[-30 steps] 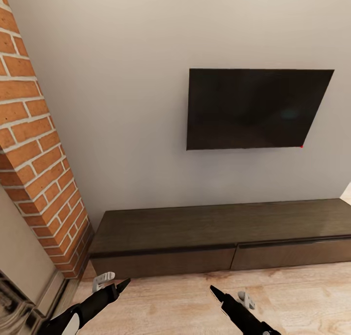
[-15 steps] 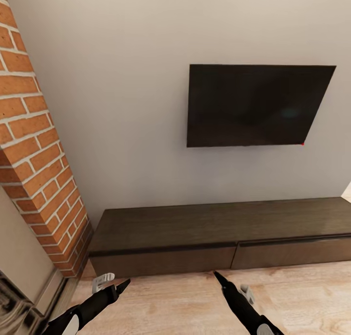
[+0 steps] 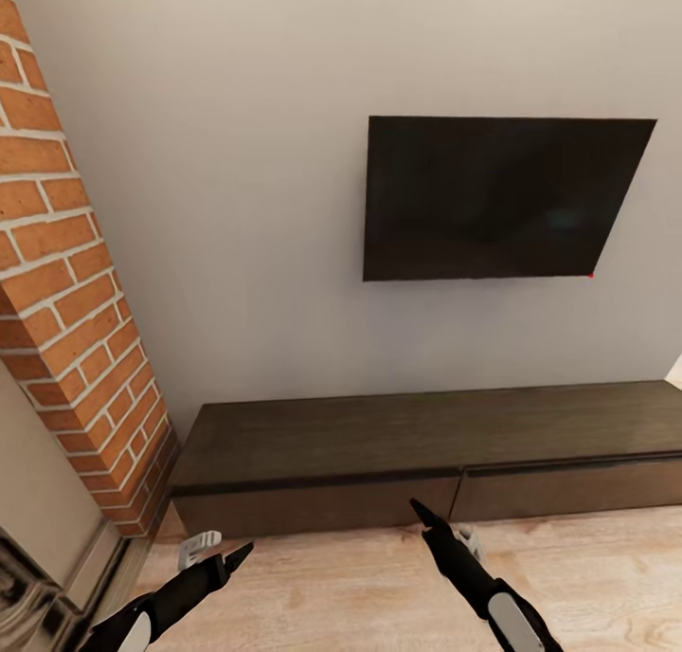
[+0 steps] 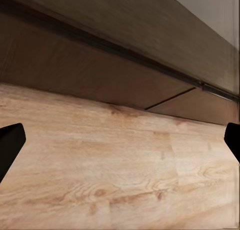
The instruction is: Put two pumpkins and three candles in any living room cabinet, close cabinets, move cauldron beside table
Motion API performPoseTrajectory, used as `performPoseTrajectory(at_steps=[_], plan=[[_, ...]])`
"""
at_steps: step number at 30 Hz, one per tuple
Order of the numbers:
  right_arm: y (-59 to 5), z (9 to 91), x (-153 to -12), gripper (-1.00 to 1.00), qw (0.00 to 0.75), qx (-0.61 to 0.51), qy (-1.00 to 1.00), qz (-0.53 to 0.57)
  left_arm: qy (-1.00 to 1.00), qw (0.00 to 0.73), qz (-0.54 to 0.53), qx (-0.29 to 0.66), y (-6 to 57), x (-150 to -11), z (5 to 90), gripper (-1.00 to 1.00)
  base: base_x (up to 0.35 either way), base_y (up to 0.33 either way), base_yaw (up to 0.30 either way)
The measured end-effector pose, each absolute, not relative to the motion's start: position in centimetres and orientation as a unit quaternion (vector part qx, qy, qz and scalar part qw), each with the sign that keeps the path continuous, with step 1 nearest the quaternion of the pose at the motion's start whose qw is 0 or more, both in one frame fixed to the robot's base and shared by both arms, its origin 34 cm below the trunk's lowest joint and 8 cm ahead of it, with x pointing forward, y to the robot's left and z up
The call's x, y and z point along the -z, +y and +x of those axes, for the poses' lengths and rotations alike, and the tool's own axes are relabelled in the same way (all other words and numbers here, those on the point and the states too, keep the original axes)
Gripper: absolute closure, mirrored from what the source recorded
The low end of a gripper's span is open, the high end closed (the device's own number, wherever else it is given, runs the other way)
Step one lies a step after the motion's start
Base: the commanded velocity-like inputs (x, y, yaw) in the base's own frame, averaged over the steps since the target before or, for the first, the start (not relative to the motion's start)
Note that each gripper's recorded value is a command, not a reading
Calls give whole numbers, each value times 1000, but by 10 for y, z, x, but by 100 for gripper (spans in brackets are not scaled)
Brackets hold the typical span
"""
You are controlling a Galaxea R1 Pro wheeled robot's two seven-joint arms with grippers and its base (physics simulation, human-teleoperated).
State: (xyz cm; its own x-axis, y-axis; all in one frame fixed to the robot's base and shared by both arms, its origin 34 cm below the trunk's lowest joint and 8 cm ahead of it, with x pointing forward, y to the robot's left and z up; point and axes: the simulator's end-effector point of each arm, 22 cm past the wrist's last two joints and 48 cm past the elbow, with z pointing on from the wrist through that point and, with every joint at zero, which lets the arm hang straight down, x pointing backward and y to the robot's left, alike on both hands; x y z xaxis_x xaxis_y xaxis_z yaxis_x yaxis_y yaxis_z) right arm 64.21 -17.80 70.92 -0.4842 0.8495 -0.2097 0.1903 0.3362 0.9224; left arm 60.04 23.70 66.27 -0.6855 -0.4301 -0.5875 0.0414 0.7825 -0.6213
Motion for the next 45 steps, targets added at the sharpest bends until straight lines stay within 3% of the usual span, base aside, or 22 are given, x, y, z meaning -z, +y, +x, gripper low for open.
performPoseTrajectory(at_steps=[22, 36, 45], plan=[[-164, 671, -702, -100, 350, -487, 722, 345, 848, 386, -94, 352, 229, -647, 603, -100, 0, 0, 0], [-171, 668, -669, -100, 345, -470, 731, 354, 779, 374, -46, 501, 185, -723, 617, -100, 0, 0, 0], [-170, 667, -653, -100, 345, -470, 731, 353, 750, 378, -10, 543, 174, -774, 626, -100, 0, 0, 0]])
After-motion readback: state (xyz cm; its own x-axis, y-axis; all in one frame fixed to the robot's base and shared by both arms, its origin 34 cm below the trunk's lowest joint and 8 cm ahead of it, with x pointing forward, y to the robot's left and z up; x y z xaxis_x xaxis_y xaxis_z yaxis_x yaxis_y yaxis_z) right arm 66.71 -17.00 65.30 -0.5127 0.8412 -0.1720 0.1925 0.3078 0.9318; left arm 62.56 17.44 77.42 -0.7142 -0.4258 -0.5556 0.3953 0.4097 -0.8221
